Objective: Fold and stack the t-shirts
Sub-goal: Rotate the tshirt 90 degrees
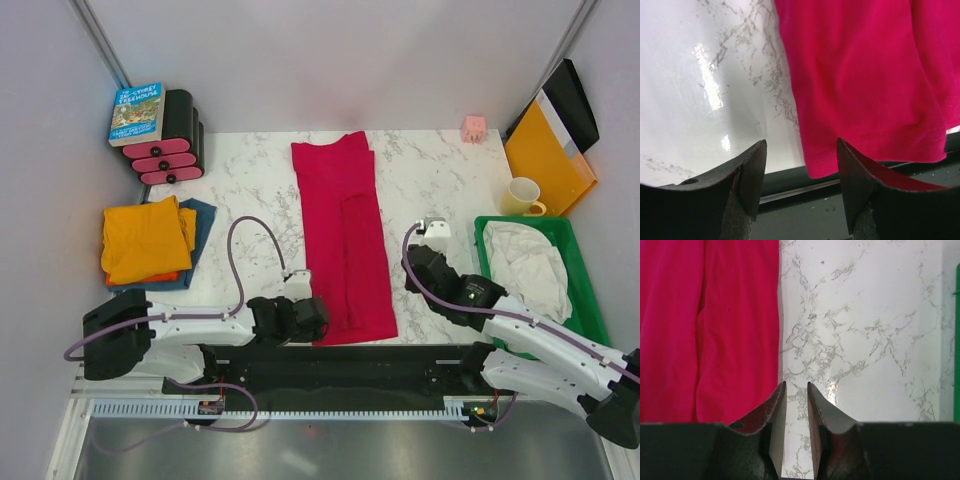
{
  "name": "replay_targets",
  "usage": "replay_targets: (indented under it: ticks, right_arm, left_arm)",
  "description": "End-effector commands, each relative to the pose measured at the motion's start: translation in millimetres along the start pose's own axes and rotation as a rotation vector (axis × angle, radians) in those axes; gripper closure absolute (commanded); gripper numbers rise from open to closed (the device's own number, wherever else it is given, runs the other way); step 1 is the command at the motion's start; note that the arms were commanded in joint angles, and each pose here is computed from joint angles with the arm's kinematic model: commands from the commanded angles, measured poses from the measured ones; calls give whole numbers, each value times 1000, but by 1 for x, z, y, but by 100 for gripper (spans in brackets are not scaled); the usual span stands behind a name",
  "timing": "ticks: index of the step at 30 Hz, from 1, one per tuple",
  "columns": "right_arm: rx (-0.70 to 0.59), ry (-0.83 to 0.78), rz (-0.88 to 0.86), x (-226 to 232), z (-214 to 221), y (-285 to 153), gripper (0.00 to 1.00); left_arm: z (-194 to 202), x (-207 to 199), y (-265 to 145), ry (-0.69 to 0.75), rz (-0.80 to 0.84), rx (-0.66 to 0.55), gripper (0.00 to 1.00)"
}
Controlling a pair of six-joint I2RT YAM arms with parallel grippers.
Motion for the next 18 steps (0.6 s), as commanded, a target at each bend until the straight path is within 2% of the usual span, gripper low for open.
replay_targets:
  ticks: [1,9,10,13,18]
  right_arm:
    - [14,22,-28,4,4,2,69]
    - [58,40,-51,2,15,4,69]
    - [68,42,-52,2,17,4,69]
    - [117,66,-72,2,28,6,69]
    - [218,123,-138,5,50,9,67]
  left_arm:
    - [-7,-20,5,-58,27,-12,39]
    - [10,-9,11,-94,-2,56,65]
    - [11,-8,12,-92,-3,57,78]
    - [10,-7,10,-93,-1,49,98]
    - [6,-4,6,-72,-11,18,98]
Point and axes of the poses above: each gripper's point midway between its finger pads, its own y axis out along the fingers, its own x axis along the line the jaws close on, z = x × y, the point moved 10 cm from there along -y, back along the fingers, and after that the axes turned 9 degrees about y, right-handed, at the moved point
